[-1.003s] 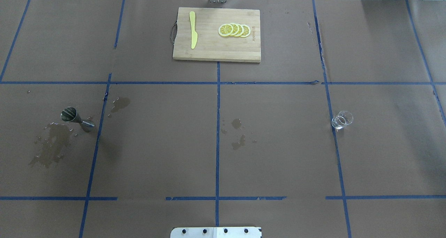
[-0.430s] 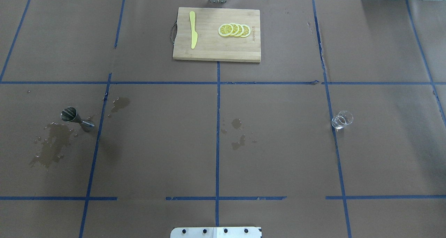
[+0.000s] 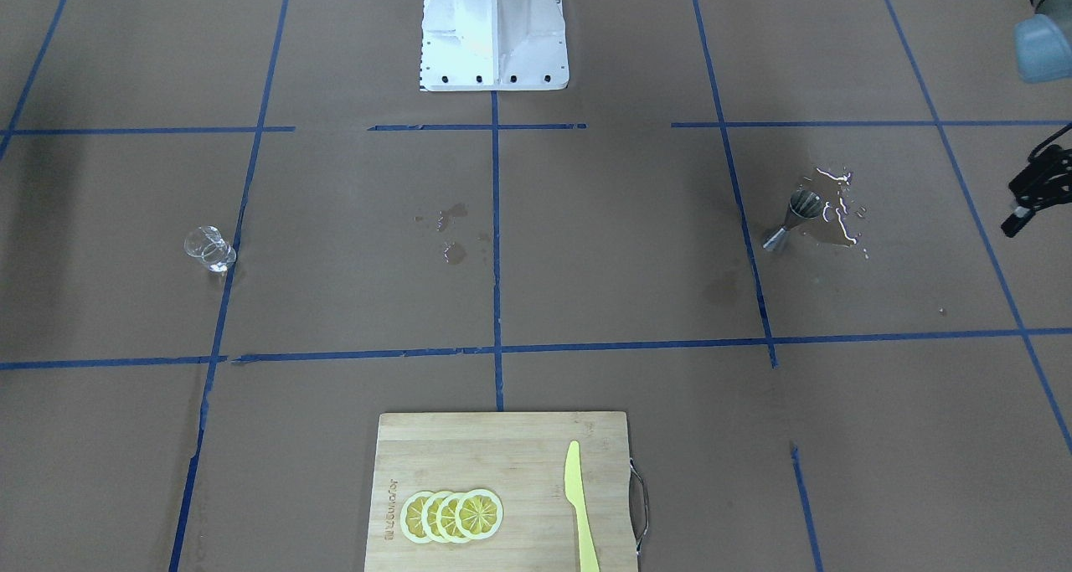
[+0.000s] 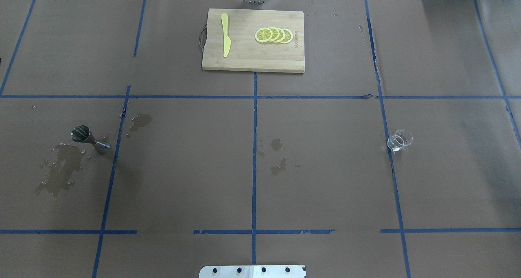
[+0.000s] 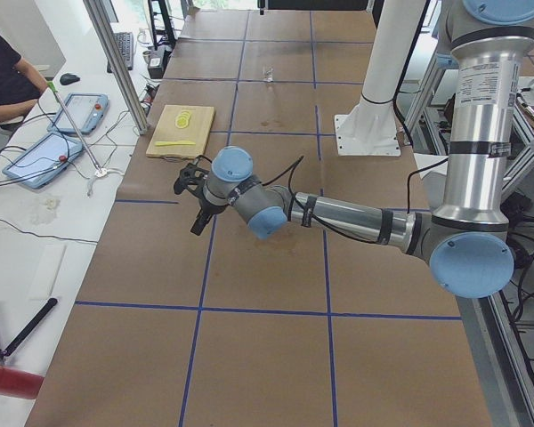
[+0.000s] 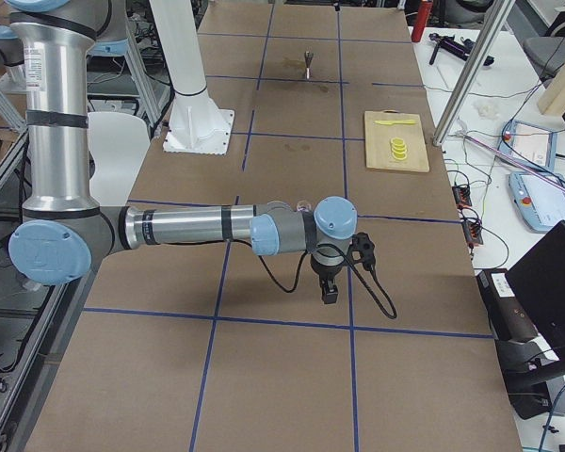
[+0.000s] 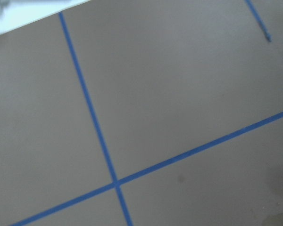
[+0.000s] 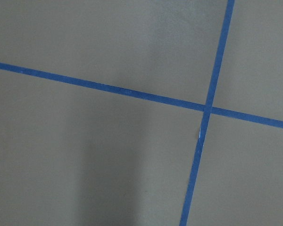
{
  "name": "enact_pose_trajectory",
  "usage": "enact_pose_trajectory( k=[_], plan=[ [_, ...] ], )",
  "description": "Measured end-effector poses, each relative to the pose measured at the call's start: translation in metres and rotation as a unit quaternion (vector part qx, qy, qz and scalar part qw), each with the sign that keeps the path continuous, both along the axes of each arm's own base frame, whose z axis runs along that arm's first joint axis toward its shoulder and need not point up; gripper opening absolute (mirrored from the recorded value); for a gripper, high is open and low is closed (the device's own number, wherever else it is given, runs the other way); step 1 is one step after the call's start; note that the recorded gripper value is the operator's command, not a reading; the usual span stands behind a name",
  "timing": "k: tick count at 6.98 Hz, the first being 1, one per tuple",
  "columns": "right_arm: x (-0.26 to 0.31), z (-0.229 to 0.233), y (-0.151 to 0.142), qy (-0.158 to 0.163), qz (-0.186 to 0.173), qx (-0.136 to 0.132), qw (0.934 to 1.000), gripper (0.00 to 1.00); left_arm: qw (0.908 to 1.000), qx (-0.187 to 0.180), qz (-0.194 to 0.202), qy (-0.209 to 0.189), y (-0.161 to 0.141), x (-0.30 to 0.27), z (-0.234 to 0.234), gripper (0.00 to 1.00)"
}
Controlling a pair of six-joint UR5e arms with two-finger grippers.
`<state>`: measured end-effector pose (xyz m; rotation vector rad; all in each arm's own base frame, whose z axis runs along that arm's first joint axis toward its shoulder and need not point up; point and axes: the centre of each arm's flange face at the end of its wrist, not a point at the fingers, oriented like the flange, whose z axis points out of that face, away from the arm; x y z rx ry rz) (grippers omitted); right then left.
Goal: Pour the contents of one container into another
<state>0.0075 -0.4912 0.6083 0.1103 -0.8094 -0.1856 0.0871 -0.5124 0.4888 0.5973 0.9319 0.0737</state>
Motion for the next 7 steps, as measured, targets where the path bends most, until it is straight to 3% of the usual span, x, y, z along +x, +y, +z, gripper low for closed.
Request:
enact_pose_trajectory(
  k=[1,3,5,7],
  plan=[
    [-0.003,-0.002,-0.001,0.0,-0.003,0.005,1.0,1.0,0.9983,0.028,-0.04,0.033,0.016,0.035,-0.018,0.99],
    [-0.005,-0.003,-0.001,-0.002,-0.005,0.008,1.0,1.0,0.9851,0.062,-0.146,0.067,0.052,0.103,-0.046,0.99],
    [-0.006,-0.004,-0.001,-0.004,-0.006,0.009,0.9999,1.0,0.9661,0.061,-0.24,0.074,0.099,0.166,-0.041,0.99],
    [-0.006,-0.004,-0.001,-0.004,-0.006,0.009,0.9999,1.0,0.9531,0.069,-0.286,0.07,0.155,0.213,-0.027,0.99]
  ],
)
